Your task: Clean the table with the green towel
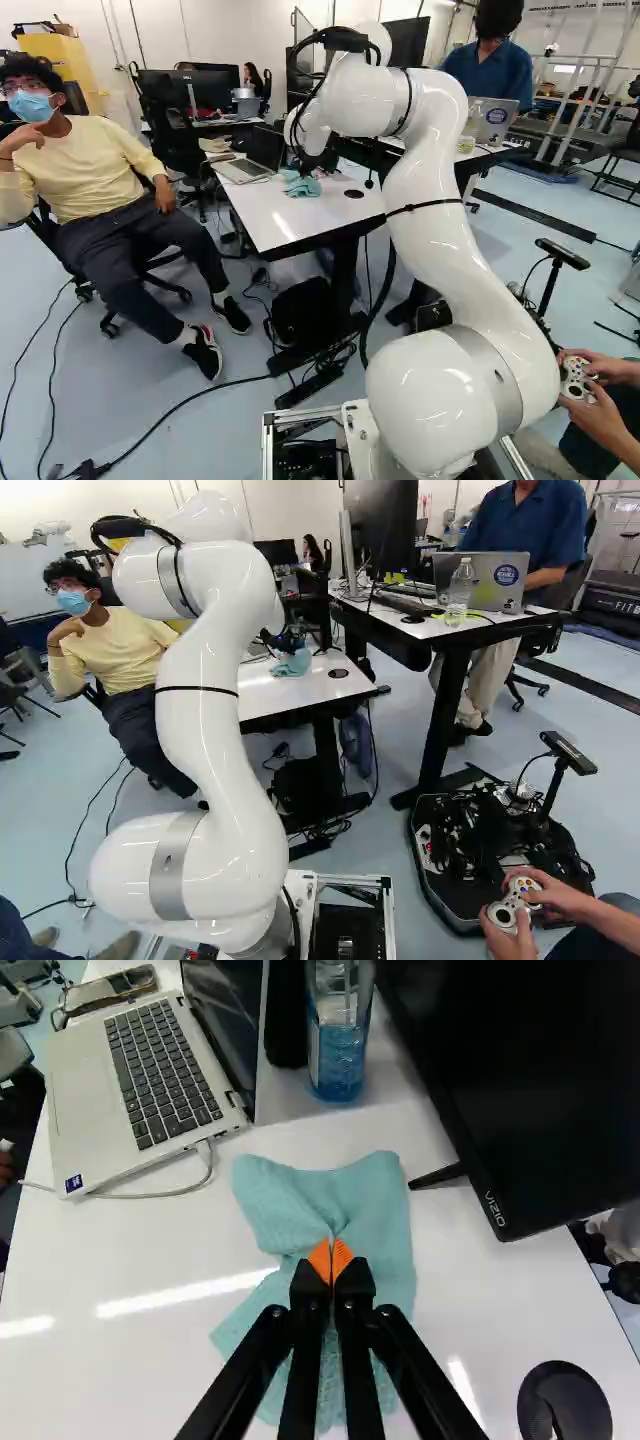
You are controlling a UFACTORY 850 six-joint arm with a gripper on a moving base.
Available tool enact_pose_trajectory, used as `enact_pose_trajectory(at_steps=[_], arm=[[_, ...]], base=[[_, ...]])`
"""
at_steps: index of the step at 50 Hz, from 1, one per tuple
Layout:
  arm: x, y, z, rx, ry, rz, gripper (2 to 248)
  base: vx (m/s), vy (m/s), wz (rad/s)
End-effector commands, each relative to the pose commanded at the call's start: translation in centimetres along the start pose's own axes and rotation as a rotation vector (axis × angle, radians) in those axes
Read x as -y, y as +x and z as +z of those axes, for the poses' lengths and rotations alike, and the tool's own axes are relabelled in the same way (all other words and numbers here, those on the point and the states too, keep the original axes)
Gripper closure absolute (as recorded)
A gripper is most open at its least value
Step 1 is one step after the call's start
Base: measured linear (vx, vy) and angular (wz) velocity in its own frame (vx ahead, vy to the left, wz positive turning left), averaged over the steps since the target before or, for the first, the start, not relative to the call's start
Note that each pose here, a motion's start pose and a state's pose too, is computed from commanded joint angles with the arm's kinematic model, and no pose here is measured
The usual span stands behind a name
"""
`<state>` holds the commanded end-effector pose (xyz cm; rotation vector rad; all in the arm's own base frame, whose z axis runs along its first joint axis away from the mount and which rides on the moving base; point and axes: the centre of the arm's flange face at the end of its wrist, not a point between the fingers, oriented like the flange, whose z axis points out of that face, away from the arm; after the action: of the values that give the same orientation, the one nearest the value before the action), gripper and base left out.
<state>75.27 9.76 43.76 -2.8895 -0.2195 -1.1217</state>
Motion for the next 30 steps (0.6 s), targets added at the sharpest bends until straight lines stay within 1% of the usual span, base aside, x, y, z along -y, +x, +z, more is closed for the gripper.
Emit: enact_pose_trajectory(at_steps=[15, 30], arm=[[0.00, -0.08, 0.09, 0.004, 0.000, 0.000, 225], [0.00, -0.30, 0.09, 0.029, 0.000, 0.000, 225]], base=[[0.000, 0.000, 0.000], [0.000, 0.000, 0.000]])
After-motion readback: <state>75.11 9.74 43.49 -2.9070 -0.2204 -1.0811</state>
